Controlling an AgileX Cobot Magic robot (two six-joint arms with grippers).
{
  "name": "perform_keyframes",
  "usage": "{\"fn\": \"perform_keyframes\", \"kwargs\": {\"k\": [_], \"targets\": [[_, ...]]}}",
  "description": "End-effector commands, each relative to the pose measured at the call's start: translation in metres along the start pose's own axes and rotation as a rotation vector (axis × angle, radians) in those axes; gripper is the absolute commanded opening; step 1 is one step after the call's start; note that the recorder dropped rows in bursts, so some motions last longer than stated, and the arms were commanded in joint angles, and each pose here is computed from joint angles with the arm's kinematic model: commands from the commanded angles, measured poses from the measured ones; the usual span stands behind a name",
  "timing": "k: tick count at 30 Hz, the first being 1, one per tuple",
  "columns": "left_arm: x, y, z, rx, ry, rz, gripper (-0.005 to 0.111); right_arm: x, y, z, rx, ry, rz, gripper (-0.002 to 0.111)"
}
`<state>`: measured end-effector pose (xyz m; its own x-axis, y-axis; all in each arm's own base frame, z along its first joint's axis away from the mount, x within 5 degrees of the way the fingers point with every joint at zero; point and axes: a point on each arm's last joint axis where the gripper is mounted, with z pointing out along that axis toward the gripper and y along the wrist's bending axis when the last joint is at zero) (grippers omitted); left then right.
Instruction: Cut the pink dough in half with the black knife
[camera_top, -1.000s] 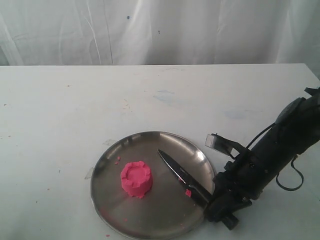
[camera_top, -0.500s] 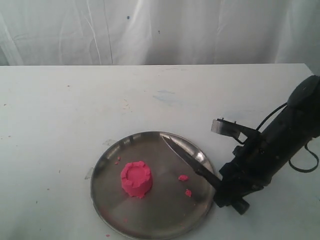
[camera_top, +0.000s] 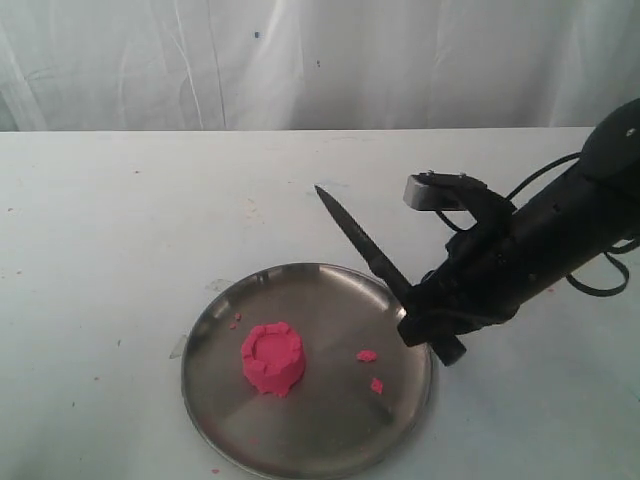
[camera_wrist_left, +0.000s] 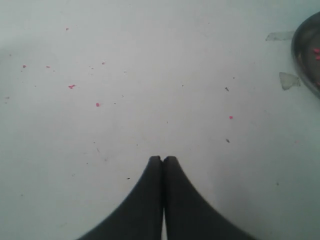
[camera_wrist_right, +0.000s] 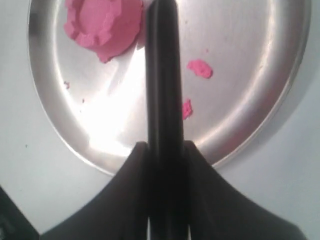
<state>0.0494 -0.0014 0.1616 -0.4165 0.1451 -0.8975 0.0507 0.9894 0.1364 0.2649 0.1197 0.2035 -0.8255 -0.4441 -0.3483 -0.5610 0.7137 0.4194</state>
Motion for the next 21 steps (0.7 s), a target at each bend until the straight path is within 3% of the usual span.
{"fn": "perform_keyframes", "kwargs": {"k": [1, 4, 7, 9, 14, 16, 18, 21], "targets": [[0.001, 0.001, 0.000, -0.014, 0.003, 0.080, 0.000, -0.004, 0.007, 0.009, 0.076, -0.061, -0.043, 0.000], [0.001, 0.001, 0.000, -0.017, 0.004, 0.106, 0.000, -0.008, 0.015, 0.015, 0.100, -0.090, -0.081, 0.000], [0.002, 0.004, 0.000, -0.046, 0.016, 0.304, 0.000, -0.012, 0.022, 0.019, 0.121, -0.121, -0.112, 0.000], [0.002, 0.005, 0.000, -0.053, 0.017, 0.369, 0.000, -0.014, 0.025, 0.021, 0.136, -0.142, -0.125, 0.000], [0.001, 0.005, 0.000, -0.057, 0.006, 0.370, 0.000, -0.021, 0.019, 0.019, 0.212, -0.226, -0.115, 0.000], [-0.005, 0.005, 0.000, -0.063, -0.055, 0.306, 0.000, -0.020, 0.013, 0.020, 0.255, -0.273, -0.071, 0.000], [-0.012, 0.001, -0.001, -0.018, -0.140, 0.065, 0.000, -0.017, 0.007, 0.023, 0.308, -0.310, -0.057, 0.000], [-0.022, 0.002, -0.003, -0.011, -0.258, -0.096, 0.000, -0.007, -0.002, 0.027, 0.369, -0.347, -0.021, 0.000]]}}
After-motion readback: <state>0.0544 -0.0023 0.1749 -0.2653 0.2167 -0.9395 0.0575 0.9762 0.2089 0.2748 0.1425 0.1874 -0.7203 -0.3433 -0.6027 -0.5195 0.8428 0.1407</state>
